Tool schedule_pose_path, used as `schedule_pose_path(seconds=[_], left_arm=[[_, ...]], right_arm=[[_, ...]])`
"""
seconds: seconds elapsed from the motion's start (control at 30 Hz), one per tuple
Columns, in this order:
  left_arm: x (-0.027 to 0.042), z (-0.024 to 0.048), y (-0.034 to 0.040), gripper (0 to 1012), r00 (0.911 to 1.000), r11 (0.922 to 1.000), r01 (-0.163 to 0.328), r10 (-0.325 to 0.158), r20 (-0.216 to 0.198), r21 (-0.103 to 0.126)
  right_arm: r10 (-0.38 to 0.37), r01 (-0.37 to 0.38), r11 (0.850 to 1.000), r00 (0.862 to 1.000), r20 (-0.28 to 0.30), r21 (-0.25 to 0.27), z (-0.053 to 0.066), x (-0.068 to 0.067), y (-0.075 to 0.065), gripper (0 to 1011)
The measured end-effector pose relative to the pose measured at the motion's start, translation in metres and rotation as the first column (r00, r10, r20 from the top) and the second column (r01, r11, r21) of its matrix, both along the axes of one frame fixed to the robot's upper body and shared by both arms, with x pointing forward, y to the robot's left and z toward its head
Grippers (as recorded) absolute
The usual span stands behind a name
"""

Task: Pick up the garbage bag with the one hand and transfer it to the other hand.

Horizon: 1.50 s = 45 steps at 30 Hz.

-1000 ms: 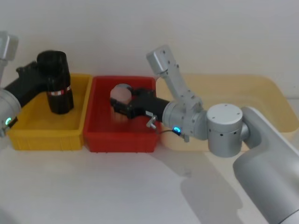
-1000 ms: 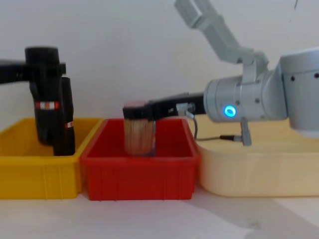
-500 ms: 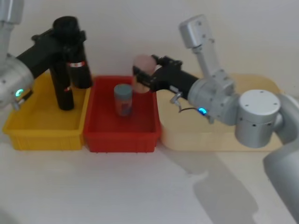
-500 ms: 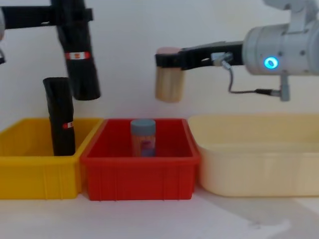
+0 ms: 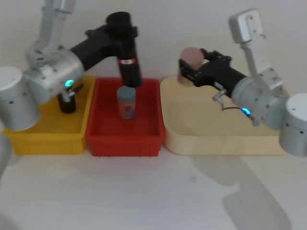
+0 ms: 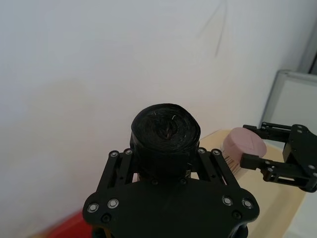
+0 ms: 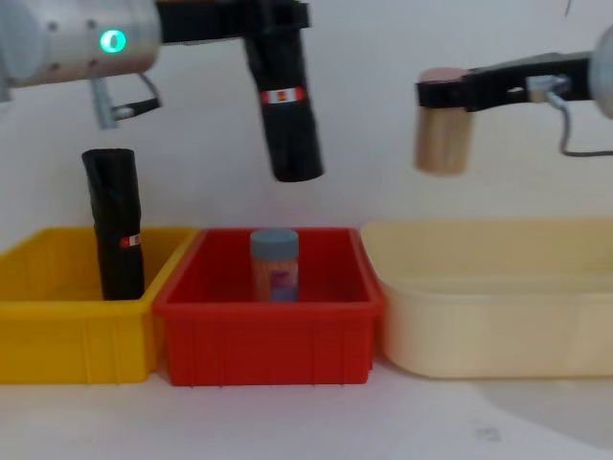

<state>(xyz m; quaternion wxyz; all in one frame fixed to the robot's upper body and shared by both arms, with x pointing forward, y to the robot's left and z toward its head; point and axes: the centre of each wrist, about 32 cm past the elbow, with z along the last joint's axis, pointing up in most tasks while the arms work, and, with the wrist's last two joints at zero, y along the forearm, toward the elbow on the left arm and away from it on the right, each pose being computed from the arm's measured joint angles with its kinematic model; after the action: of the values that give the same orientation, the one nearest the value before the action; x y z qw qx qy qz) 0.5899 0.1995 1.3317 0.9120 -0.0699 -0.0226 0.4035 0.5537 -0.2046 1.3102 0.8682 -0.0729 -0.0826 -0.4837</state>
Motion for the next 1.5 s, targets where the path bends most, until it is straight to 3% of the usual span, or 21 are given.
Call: schedule_pose_path(seconds=[0.2, 0.23, 0.33, 0.47, 0.57, 0.93, 1.2, 1.5], left_arm=[[0.0169, 0.0038, -0.0333, 498, 0.998, 0.9979, 0.063, -0.063, 0.002, -0.017], [0.0169, 0.0038, -0.0333, 498, 0.998, 0.9979, 0.063, -0.063, 0.002, -0.017], [0.0236, 0.0065, -0.0481, 498, 0.996, 0.9958, 0.089, -0.089, 0.007, -0.022], [0.0281, 0.0087, -0.0585, 498, 0.9943, 0.9941, 0.106, -0.106, 0.01, -0.023], [0.0306, 0.0102, -0.0654, 498, 0.9929, 0.9927, 0.118, -0.118, 0.012, -0.023], [0.0357, 0.0137, -0.0801, 498, 0.9897, 0.9896, 0.142, -0.142, 0.017, -0.021], [0.0371, 0.0151, -0.0847, 498, 0.9886, 0.9885, 0.15, -0.15, 0.019, -0.02], [0.0379, 0.0156, -0.0874, 498, 0.9879, 0.9878, 0.154, -0.154, 0.02, -0.019]], right_arm=[[-0.09, 0.09, 0.996, 0.996, -0.017, -0.016, 0.0, -0.005, -0.026, 647], [-0.103, 0.103, 0.995, 0.994, -0.021, -0.02, -0.001, -0.005, -0.03, 647], [-0.14, 0.14, 0.99, 0.99, -0.034, -0.029, -0.001, -0.006, -0.043, 647], [-0.177, 0.175, 0.984, 0.983, -0.052, -0.037, -0.002, -0.005, -0.056, 651], [-0.196, 0.194, 0.98, 0.979, -0.061, -0.042, -0.003, -0.005, -0.063, 720], [-0.235, 0.232, 0.971, 0.968, -0.082, -0.052, -0.004, -0.006, -0.078, 1001], [-0.199, 0.195, 0.98, 0.977, -0.076, -0.05, -0.004, -0.009, -0.075, 1001], [-0.098, 0.096, 0.995, 0.994, -0.057, -0.041, -0.006, -0.01, -0.063, 1001]])
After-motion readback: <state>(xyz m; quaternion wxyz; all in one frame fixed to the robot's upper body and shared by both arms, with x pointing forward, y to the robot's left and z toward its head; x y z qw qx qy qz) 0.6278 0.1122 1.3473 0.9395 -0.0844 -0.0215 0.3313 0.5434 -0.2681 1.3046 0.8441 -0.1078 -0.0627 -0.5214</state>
